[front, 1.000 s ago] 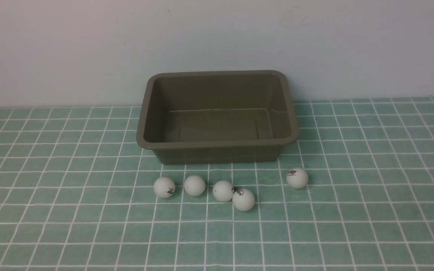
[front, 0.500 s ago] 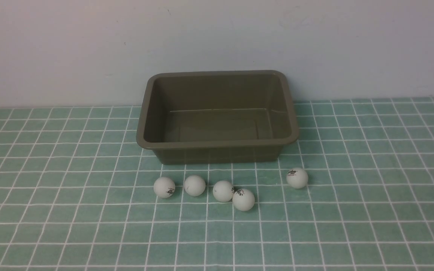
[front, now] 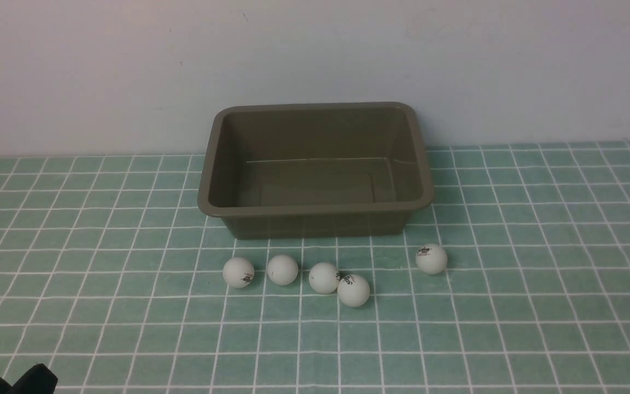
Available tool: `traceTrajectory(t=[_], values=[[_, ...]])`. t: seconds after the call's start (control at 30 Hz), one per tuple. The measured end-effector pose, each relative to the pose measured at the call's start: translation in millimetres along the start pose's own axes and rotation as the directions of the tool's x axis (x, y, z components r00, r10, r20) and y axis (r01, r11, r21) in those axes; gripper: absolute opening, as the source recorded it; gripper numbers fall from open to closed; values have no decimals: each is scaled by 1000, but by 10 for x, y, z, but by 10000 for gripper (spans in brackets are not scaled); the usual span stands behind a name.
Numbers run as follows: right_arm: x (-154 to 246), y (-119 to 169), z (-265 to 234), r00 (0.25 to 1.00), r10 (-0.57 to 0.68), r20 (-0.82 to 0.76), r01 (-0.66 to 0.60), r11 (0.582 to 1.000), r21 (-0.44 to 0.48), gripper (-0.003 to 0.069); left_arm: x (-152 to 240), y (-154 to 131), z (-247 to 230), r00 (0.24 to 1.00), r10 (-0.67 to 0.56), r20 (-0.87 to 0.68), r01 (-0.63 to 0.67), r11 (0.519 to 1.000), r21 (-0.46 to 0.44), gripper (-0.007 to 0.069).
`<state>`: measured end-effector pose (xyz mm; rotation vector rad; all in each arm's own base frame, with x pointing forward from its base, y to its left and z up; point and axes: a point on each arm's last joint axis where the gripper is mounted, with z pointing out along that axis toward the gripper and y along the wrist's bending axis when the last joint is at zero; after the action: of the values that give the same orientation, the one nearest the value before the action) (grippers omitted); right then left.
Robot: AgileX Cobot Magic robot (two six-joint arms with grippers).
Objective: Put the table tennis balls in the box on the green coffee tablecloth.
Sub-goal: 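Reach for and grasp a ping pong ball on the table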
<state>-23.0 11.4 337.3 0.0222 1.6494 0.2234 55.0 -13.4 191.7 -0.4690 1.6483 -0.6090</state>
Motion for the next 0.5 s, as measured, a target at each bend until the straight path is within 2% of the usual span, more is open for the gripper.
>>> traceTrajectory(t=[0.27,0.4,0.5], values=[[7,84,6,1000,-23,-12,22,995,-93,336,-309,-407,-169,984,176,19,-177,975,136,395],[-5,144,34,998,-53,-17,49,986,-162,336,-436,-631,-267,948,318,-13,-309,929,205,395],[-25,217,85,996,-88,-25,80,966,-246,336,-495,-720,-276,913,406,-43,-385,892,235,395]])
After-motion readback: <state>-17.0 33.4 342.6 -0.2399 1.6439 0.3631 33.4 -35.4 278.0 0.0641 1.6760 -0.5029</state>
